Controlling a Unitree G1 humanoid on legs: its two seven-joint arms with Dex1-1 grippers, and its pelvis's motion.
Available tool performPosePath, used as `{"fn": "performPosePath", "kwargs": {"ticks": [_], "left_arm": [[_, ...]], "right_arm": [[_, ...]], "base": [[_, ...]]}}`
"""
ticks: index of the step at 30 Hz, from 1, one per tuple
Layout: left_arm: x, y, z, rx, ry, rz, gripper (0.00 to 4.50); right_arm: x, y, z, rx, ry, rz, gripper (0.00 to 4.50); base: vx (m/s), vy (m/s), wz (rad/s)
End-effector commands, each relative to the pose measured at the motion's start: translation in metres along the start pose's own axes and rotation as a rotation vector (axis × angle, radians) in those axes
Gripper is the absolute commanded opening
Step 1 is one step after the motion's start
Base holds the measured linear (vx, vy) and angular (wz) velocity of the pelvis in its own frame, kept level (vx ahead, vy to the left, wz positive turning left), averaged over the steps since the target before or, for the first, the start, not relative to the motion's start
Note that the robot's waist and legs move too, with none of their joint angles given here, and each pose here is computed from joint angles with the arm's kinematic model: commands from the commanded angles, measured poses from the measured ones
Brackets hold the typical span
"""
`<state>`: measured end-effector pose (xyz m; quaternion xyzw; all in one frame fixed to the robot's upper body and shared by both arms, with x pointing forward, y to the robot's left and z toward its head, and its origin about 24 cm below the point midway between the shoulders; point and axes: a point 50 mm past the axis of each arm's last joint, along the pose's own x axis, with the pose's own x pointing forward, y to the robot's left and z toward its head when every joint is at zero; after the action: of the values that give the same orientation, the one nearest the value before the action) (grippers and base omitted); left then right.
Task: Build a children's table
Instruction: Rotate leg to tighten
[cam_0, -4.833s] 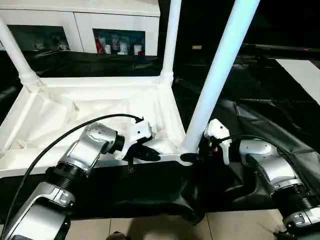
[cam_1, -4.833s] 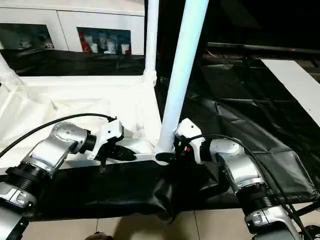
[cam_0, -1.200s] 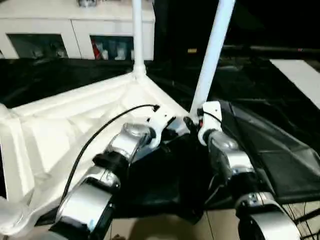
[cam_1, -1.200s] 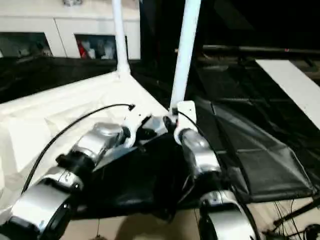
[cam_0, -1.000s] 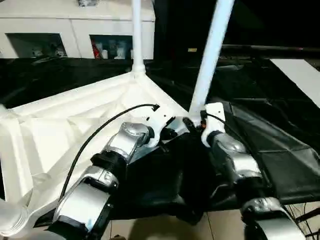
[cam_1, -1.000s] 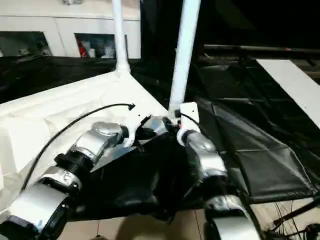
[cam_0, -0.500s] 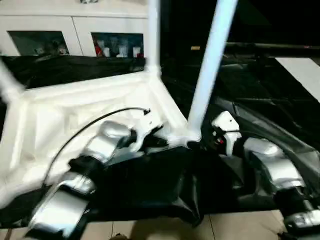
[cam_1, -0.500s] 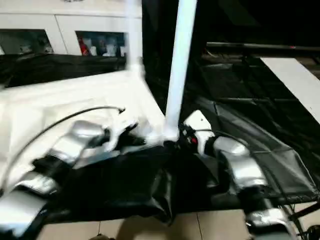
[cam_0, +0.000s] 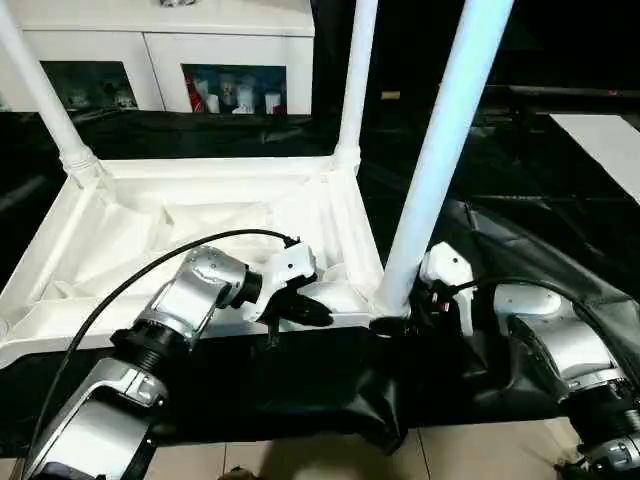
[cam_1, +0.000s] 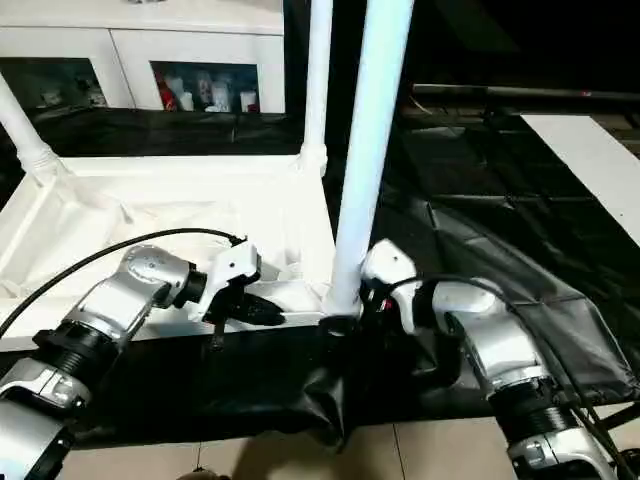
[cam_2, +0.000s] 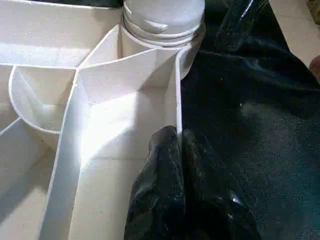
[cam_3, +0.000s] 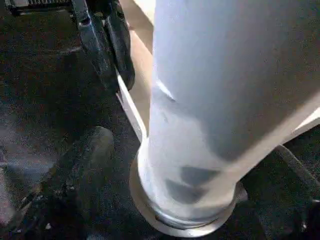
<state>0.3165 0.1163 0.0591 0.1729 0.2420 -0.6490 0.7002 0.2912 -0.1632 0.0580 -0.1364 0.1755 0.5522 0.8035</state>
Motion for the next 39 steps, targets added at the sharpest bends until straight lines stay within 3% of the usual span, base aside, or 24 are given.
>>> {"fn": "performPosePath", "kwargs": {"ticks": [1,2,13,17,23,26,27,31,36,39], "left_arm": [[0.004,-0.005,0.009,0.037,-0.015,-0.048,0.0],[0.004,-0.005,0.009,0.037,-0.015,-0.049,0.0],[0.002,-0.006,0.006,0.021,-0.016,-0.041,0.0],[0.002,-0.007,0.005,0.013,-0.014,-0.049,0.0],[0.011,-0.002,0.007,-0.028,-0.029,0.021,0.0],[0.021,0.007,0.01,-0.073,-0.037,0.133,0.0],[0.034,0.014,0.016,-0.123,-0.052,0.228,0.0],[0.052,0.021,0.027,-0.195,-0.064,0.354,0.0],[0.073,0.023,0.039,-0.194,-0.043,0.45,0.0],[0.077,0.022,0.041,-0.161,-0.028,0.447,0.0]], "right_arm": [[-0.001,-0.002,0.002,-0.026,0.024,0.004,3.95],[-0.002,-0.002,0.002,-0.026,0.026,0.003,3.71],[0.002,-0.002,0.003,-0.008,0.015,0.017,2.77],[0.003,-0.001,0.002,-0.002,0.012,0.017,2.61],[0.014,-0.009,-0.005,0.104,-0.01,-0.174,2.51],[0.026,-0.014,-0.012,0.206,-0.012,-0.336,2.5],[0.042,-0.013,-0.016,0.319,-0.032,-0.459,2.49],[0.063,-0.011,-0.018,0.457,-0.021,-0.614,2.48],[0.086,-0.013,-0.015,0.54,0.023,-0.778,2.48],[0.092,-0.013,-0.009,0.52,0.03,-0.791,2.47]], "base": [[0.0,0.0,0.0],[0.0,0.0,0.0],[0.0,0.0,0.0],[0.0,0.0,0.0],[0.0,0.0,0.0],[0.0,0.0,0.0],[0.0,0.0,0.0],[0.0,0.0,0.0],[0.0,0.0,0.0],[0.0,0.0,0.0]]}}
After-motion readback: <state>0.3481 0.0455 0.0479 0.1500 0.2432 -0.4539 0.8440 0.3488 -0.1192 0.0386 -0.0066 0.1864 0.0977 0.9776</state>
